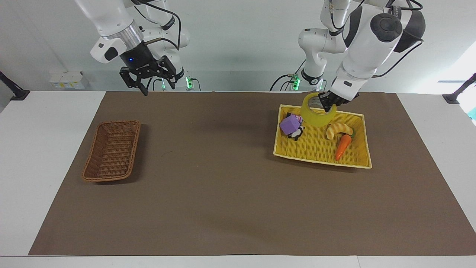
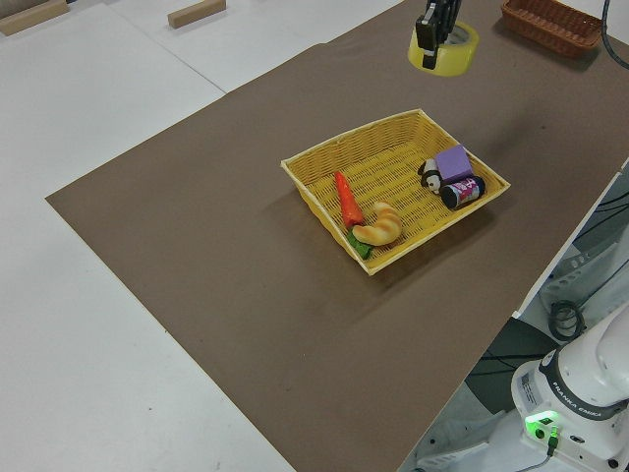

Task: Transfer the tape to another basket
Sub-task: 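Grasp the yellow tape roll with the left gripper and lift it, then carry the tape toward the right gripper while the right gripper reaches it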

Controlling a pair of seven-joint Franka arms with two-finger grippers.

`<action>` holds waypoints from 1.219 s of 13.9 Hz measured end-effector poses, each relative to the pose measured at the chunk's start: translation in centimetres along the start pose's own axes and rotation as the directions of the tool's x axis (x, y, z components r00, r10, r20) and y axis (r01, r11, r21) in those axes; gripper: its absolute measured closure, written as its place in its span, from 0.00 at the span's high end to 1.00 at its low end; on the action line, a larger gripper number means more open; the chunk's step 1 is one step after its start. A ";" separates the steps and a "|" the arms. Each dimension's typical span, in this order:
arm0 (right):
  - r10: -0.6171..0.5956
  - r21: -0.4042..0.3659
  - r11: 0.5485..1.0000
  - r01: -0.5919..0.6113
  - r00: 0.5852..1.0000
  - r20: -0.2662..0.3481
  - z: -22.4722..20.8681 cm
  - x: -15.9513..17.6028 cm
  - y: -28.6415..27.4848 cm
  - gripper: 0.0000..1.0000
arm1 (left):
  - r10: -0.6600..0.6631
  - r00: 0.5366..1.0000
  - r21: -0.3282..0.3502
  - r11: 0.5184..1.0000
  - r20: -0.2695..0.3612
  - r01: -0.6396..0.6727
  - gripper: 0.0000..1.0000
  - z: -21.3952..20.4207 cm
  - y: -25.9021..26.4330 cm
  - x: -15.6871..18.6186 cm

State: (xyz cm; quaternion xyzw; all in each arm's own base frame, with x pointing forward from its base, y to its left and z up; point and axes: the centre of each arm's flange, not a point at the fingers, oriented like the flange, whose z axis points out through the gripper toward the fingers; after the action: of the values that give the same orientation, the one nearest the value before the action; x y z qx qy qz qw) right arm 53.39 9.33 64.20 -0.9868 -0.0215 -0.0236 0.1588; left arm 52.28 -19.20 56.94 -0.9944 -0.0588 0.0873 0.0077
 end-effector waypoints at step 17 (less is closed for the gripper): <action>0.118 0.397 0.908 -0.135 0.991 0.068 10.8 0.8 -6.1 1.00 | -0.016 0.995 -0.486 0.873 -0.099 -0.034 0.22 1.0 19.9 -8.6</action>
State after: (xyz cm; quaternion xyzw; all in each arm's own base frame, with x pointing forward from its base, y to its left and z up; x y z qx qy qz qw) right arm 54.30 18.58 55.89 -0.9328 0.0347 0.0128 0.3584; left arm 46.00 -39.95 56.97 -0.9677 -0.0736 0.0202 -0.2401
